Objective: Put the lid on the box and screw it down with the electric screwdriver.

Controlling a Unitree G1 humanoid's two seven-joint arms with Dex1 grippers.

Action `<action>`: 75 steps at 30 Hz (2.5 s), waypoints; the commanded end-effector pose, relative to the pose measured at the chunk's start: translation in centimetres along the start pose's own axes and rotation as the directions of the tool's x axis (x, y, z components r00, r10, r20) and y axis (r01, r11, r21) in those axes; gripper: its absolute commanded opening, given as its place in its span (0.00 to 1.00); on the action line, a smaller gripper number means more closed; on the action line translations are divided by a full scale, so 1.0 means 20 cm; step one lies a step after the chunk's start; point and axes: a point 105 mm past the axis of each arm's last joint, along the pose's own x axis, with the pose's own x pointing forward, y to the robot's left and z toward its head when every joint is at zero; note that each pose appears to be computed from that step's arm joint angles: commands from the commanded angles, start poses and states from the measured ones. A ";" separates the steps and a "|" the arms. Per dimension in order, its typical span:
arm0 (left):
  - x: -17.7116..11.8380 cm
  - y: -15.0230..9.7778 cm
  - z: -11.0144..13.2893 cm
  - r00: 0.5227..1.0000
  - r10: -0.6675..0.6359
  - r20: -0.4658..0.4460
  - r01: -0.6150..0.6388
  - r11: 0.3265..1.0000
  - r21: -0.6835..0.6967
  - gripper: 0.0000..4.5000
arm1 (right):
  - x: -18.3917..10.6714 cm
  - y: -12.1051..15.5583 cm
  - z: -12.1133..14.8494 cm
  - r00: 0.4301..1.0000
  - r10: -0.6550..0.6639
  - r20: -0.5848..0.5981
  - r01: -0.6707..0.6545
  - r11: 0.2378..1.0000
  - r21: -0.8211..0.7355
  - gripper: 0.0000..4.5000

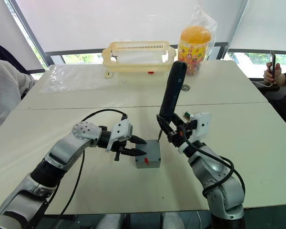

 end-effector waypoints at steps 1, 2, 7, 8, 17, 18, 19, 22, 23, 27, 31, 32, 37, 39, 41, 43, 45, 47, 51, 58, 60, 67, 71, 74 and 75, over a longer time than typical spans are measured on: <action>0.02 -0.03 -0.08 0.998 -0.018 -0.058 0.016 0.999 -0.036 0.40 | -0.01 0.06 0.13 0.994 0.043 0.100 -0.039 0.998 -0.043 0.38; 0.02 -0.03 -0.08 0.998 -0.018 -0.059 0.016 0.999 -0.035 0.40 | -0.01 0.06 0.14 0.994 0.042 0.105 -0.037 0.998 -0.047 0.38; 0.02 -0.03 -0.08 0.998 -0.021 -0.058 0.019 0.999 -0.033 0.40 | -0.03 0.07 0.17 0.992 0.051 0.112 -0.046 0.998 -0.051 0.38; 0.03 -0.03 -0.08 0.998 -0.022 -0.057 0.020 0.999 -0.032 0.40 | -0.03 0.07 0.17 0.992 0.052 0.112 -0.046 0.998 -0.051 0.38; 0.03 -0.03 -0.08 0.998 -0.028 -0.058 0.026 0.999 -0.031 0.40 | -0.04 0.09 0.14 0.994 0.056 0.095 -0.053 0.998 -0.036 0.38; 0.03 -0.03 -0.08 0.998 -0.027 -0.058 0.026 0.999 -0.031 0.40 | -0.04 0.09 0.14 0.994 0.054 0.093 -0.051 0.998 -0.035 0.38; 0.03 -0.03 -0.08 0.998 -0.027 -0.058 0.025 0.999 -0.031 0.40 | -0.03 0.09 0.14 0.994 0.053 0.092 -0.051 0.998 -0.034 0.38; 0.03 -0.03 -0.08 0.998 -0.026 -0.059 0.024 0.999 -0.032 0.40 | -0.03 0.09 0.13 0.994 0.052 0.093 -0.049 0.998 -0.031 0.38; 0.03 -0.03 -0.08 0.998 -0.025 -0.060 0.023 0.999 -0.033 0.40 | -0.02 0.09 0.13 0.994 0.053 0.094 -0.050 0.998 -0.030 0.38; 0.03 -0.03 -0.08 0.998 -0.025 -0.061 0.023 0.999 -0.035 0.40 | -0.02 0.10 0.13 0.994 0.055 0.095 -0.052 0.998 -0.030 0.38; 0.03 -0.03 -0.08 0.998 -0.023 -0.061 0.021 0.999 -0.037 0.40 | -0.01 0.10 0.13 0.994 0.053 0.096 -0.050 0.998 -0.033 0.38; 0.03 -0.03 -0.08 0.998 -0.023 -0.061 0.021 0.999 -0.037 0.40 | -0.01 0.10 0.13 0.994 0.052 0.096 -0.049 0.998 -0.034 0.38; 0.03 -0.04 -0.08 0.998 -0.023 -0.060 0.021 0.999 -0.038 0.40 | 0.01 0.09 0.13 0.994 0.046 0.097 -0.042 0.998 -0.039 0.38; 0.03 -0.04 -0.08 0.998 -0.022 -0.059 0.020 0.999 -0.038 0.40 | 0.01 0.09 0.12 0.995 0.042 0.092 -0.039 0.998 -0.041 0.38; 0.03 -0.04 -0.08 0.998 -0.022 -0.059 0.019 0.999 -0.038 0.40 | 0.01 0.08 0.11 0.995 0.040 0.086 -0.036 0.998 -0.046 0.38; 0.03 -0.04 -0.08 0.998 -0.021 -0.060 0.019 0.999 -0.038 0.40 | 0.01 0.08 0.10 0.996 0.040 0.080 -0.036 0.998 -0.047 0.38; 0.03 -0.04 -0.08 0.998 -0.021 -0.060 0.019 0.999 -0.039 0.40 | 0.00 0.08 0.09 0.996 0.041 0.077 -0.037 0.998 -0.047 0.38; 0.03 -0.04 -0.08 0.998 -0.021 -0.062 0.019 0.999 -0.039 0.40 | 0.00 0.08 0.10 0.996 0.039 0.080 -0.035 0.998 -0.045 0.38; 0.03 -0.04 -0.08 0.998 -0.022 -0.061 0.020 0.999 -0.039 0.40 | 0.00 0.07 0.12 0.995 0.030 0.094 -0.026 0.999 -0.046 0.38; 0.04 -0.04 -0.08 0.998 -0.026 -0.058 0.024 0.999 -0.038 0.40 | -0.01 0.07 0.15 0.993 0.034 0.111 -0.029 0.998 -0.049 0.38; 0.04 -0.04 -0.08 0.998 -0.027 -0.058 0.025 0.999 -0.038 0.40 | -0.01 0.07 0.15 0.994 0.035 0.106 -0.030 0.998 -0.048 0.38; 0.03 -0.04 -0.08 0.998 -0.025 -0.061 0.023 0.999 -0.040 0.40 | -0.01 0.07 0.12 0.995 0.034 0.091 -0.030 0.999 -0.044 0.38; 0.03 -0.04 -0.09 0.998 -0.023 -0.063 0.020 0.999 -0.042 0.40 | -0.01 0.08 0.11 0.996 0.034 0.088 -0.030 0.999 -0.041 0.38; 0.03 -0.03 -0.09 0.998 -0.022 -0.062 0.019 0.999 -0.043 0.40 | -0.01 0.08 0.11 0.996 0.032 0.086 -0.029 0.999 -0.039 0.38; 0.03 -0.03 -0.09 0.998 -0.021 -0.062 0.019 0.999 -0.043 0.40 | 0.00 0.08 0.10 0.996 0.031 0.086 -0.028 0.999 -0.039 0.38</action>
